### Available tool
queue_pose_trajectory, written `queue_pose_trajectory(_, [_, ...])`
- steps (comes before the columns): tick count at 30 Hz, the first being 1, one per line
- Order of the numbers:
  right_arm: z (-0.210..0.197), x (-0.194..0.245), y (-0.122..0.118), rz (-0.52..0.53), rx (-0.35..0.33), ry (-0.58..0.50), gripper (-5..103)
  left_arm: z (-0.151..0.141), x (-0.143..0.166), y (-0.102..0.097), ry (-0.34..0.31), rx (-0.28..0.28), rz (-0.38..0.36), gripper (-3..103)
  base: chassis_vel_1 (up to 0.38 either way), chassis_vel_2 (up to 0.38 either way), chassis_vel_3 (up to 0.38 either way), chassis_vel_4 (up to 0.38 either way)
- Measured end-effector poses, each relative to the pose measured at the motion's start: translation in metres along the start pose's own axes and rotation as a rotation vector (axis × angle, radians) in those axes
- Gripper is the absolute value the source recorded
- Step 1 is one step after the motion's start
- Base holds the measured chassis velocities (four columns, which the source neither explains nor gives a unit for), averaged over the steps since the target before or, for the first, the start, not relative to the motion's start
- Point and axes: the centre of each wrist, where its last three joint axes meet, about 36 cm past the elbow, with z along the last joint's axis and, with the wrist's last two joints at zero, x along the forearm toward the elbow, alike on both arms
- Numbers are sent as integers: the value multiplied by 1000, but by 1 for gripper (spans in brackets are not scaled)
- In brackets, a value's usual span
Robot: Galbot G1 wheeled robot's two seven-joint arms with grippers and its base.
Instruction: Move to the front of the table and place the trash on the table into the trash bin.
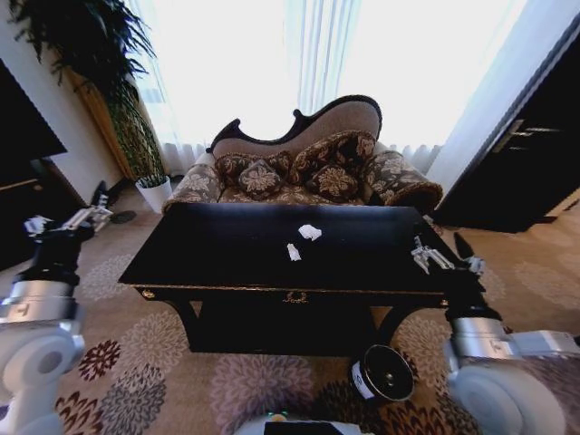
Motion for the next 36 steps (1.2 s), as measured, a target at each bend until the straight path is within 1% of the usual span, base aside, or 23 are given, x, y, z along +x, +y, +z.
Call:
queue_pose_trajectory(2, [2,-8,-4,-39,68,-5,100,-3,7,0,11,8,-17,100,0,0,0,0])
queue_pose_trajectory(3, [2,-8,-4,-39,68,-5,100,-3,7,0,11,8,-17,100,0,0,0,0])
queue_pose_trajectory(4, [3,-15,-8,-69,119,-7,100,-5,10,-1,25,23,-23,100,0,0,0,0])
queue_pose_trajectory(5, [4,-22,-10,-94,145,0,100,-8,14,-2,32,29,-28,100,0,0,0,0])
queue_pose_trajectory(6, [5,-25,-11,-107,153,7,100,-9,16,-3,33,29,-30,100,0,0,0,0])
queue_pose_trajectory(7, [5,-25,-11,-107,153,7,100,-9,16,-3,33,29,-30,100,0,0,0,0])
queue_pose_trajectory(9, [13,-35,-12,-150,168,50,100,-16,22,-4,36,14,-39,100,0,0,0,0])
queue_pose_trajectory(12, [20,-44,-15,-170,175,82,100,-20,26,-4,37,1,-43,100,0,0,0,0])
queue_pose_trajectory(15, [28,-64,-22,-206,196,131,100,-22,30,-2,44,-15,-58,100,0,0,0,0])
queue_pose_trajectory(16, [28,-72,-24,-218,191,163,100,-22,31,-2,47,-20,-62,100,0,0,0,0])
queue_pose_trajectory(17, [28,-72,-24,-218,191,163,100,-22,31,-2,47,-20,-62,100,0,0,0,0])
queue_pose_trajectory(19, [26,-84,-28,-230,179,212,100,-21,31,-2,46,-28,-66,100,0,0,0,0])
queue_pose_trajectory(21, [25,-87,-29,-235,179,223,100,-20,31,-2,46,-29,-68,100,0,0,0,0])
queue_pose_trajectory(24, [21,-101,-36,-270,216,265,100,-11,30,2,53,-31,-92,100,0,0,0,0])
queue_pose_trajectory(26, [24,-111,-41,-285,231,303,100,-7,28,4,53,-29,-100,100,0,0,0,0])
queue_pose_trajectory(27, [24,-111,-41,-285,231,303,100,-7,28,4,53,-29,-100,100,0,0,0,0])
queue_pose_trajectory(29, [29,-125,-46,-299,248,336,100,-7,27,5,50,-29,-102,100,0,0,0,0])
queue_pose_trajectory(32, [34,-150,-43,-324,270,345,100,-10,30,7,45,-36,-121,100,0,0,0,0])
queue_pose_trajectory(36, [45,-160,-36,-348,262,371,100,-12,33,8,45,-42,-135,100,0,0,0,0])
